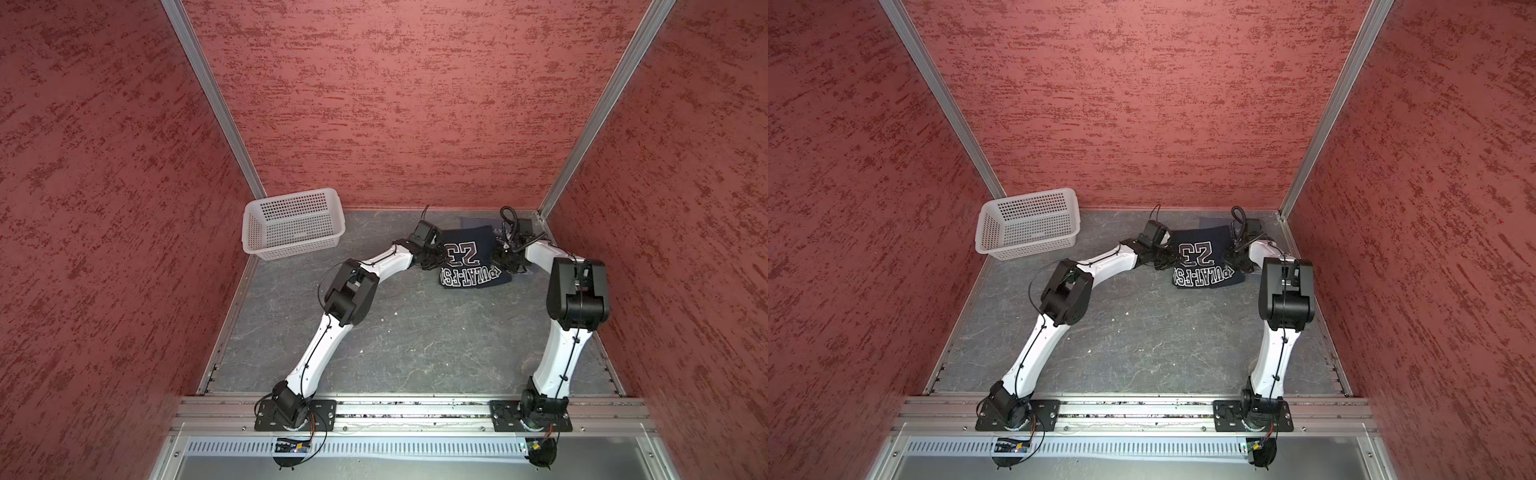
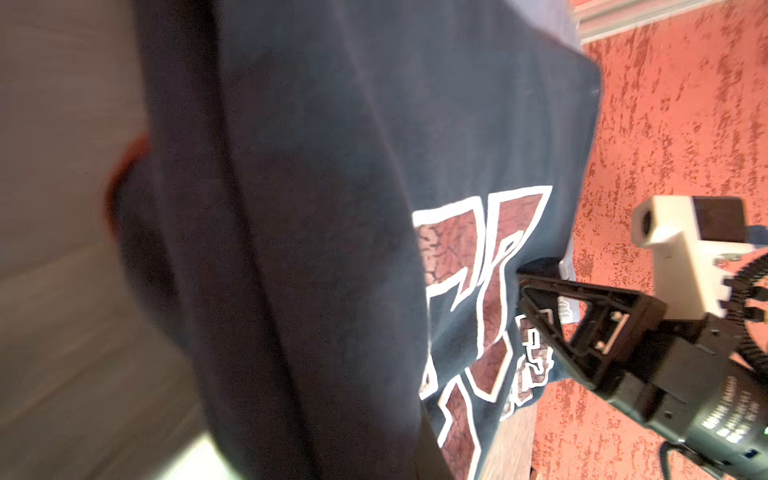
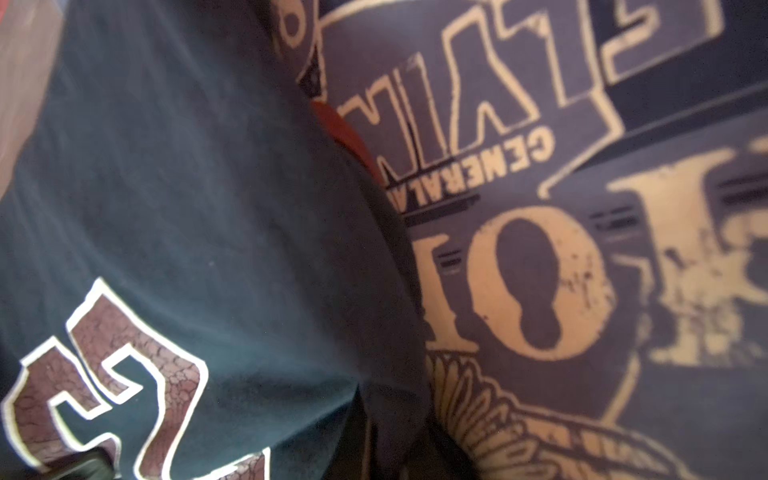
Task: Fold and stack the tank tops
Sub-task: 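Carry the folded '23' bundle with both grippers onto the printed tank top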
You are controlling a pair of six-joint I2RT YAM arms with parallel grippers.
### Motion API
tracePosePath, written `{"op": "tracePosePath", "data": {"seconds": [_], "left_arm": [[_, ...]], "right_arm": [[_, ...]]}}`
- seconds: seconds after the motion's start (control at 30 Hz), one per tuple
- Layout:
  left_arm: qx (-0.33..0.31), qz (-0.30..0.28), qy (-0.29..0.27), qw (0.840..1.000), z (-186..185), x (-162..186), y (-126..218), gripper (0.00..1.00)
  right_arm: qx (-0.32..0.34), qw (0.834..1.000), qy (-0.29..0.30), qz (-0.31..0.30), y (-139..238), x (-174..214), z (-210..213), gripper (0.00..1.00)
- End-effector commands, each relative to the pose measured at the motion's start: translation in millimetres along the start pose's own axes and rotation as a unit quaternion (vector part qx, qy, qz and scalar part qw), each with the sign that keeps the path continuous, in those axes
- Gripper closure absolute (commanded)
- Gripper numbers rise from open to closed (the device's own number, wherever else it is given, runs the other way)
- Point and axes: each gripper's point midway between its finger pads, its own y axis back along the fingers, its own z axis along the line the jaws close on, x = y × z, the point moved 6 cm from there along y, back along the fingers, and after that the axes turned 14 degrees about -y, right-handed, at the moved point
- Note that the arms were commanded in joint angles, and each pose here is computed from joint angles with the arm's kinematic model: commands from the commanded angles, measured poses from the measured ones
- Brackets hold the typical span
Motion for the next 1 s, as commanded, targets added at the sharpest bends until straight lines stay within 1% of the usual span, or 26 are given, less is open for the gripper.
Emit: {"op": "tracePosePath", "data": {"seconds": [0.0, 0.07, 0.2, 0.33, 0.43, 0.57, 0.67, 0.83, 0.87, 0.97], "left_arm": [[-0.024, -0.051, -0.005, 0.998, 13, -17, 52, 0.97], [-0.023, -0.063, -0.002, 0.998, 15, -13, 73, 0.97], [-0.009, -0.084, -0.004, 0.996, 5, -12, 104, 0.97], [0.014, -0.106, -0.014, 0.994, -16, -27, 121, 0.97], [0.034, -0.111, -0.024, 0.993, -34, -40, 122, 0.97], [0.055, -0.111, -0.038, 0.992, -56, -49, 108, 0.96], [0.061, -0.104, -0.042, 0.992, -62, -51, 87, 0.94], [0.051, -0.078, -0.021, 0.995, -48, -48, 42, 0.9], [0.042, -0.069, -0.011, 0.997, -41, -45, 31, 0.88], [-0.003, -0.044, 0.03, 0.999, -12, -35, 8, 0.72]], "right_arm": [[0.007, 1.0, 0.018, 0.017, 3, 26, 11, 0.96], [-0.008, 0.999, 0.034, 0.008, 17, 31, 27, 0.96], [-0.043, 0.997, 0.043, -0.041, 59, 18, 52, 0.96], [-0.048, 0.994, 0.057, -0.079, 91, 0, 69, 0.97], [-0.049, 0.992, 0.058, -0.1, 110, -16, 73, 0.97], [-0.043, 0.99, 0.049, -0.123, 128, -36, 62, 0.96], [-0.038, 0.99, 0.036, -0.133, 129, -50, 49, 0.95], [-0.008, 0.993, 0.018, -0.113, 92, -61, 23, 0.94], [-0.003, 0.994, 0.014, -0.106, 83, -61, 18, 0.93], [0.014, 0.996, 0.001, -0.084, 53, -61, 2, 0.83]]}}
